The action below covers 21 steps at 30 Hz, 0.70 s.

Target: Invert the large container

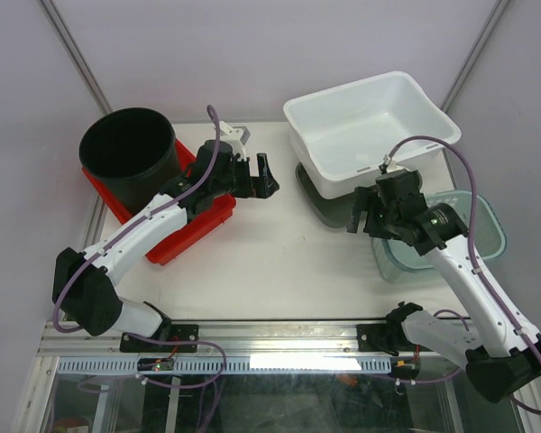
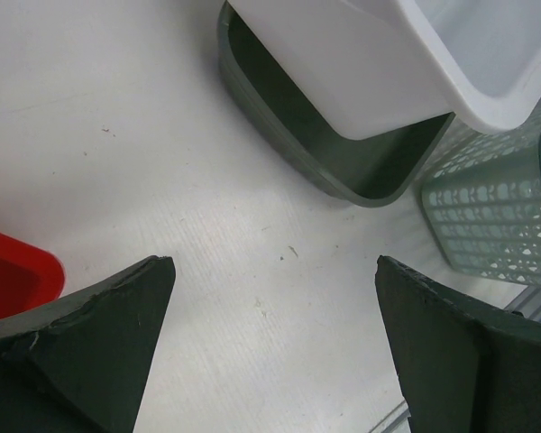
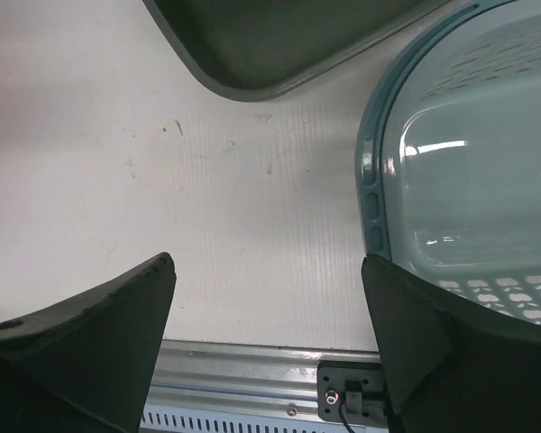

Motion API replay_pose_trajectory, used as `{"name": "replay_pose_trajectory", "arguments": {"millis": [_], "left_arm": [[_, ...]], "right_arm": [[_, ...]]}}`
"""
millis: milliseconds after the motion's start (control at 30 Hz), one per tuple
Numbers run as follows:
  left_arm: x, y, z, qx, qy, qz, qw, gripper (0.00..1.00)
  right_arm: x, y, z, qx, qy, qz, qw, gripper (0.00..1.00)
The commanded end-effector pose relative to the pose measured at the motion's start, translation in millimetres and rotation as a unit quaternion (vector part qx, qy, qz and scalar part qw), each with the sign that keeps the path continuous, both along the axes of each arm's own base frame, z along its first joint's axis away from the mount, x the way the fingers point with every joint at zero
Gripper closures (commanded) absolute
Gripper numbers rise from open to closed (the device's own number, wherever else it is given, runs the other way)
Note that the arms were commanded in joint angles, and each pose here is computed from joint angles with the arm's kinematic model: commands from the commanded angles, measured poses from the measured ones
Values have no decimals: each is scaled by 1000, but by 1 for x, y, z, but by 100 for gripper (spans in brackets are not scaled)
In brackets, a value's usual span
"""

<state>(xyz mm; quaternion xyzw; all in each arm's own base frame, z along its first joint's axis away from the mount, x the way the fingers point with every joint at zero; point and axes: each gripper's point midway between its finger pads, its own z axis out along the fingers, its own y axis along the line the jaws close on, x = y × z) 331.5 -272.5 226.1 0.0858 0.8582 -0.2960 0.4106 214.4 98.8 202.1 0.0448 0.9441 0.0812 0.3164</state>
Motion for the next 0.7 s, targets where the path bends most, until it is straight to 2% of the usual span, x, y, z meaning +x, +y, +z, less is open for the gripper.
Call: {"name": "replay_pose_trajectory", "arguments": {"millis": [0,133,267,400,533,667], "left_arm": [[6,-8,16,-29,-22,-3,999,1],[5,-11,14,-27,-25,-16,999,1],[0,-17,16,-35,-24,-39,998,1],[-3,-20,15,-41,-19,-50,998,1],[-1,-22,-1,-31,-5,-51,998,1],[-3,-24,-8,-30,0,-60,998,1]], "right_arm": [[3,-10,43,17,-72,-31,997,12],[-3,-35,37,-31,-71,-67,995,14],[-10,-64,12,-120,-15,-106,987,16],[-7,-50,-1,-111,8,-69,991,19],[-7,-34,-20,-97,49,-36,993,33],[-10,-23,-27,-77,72,-22,994,55]]}}
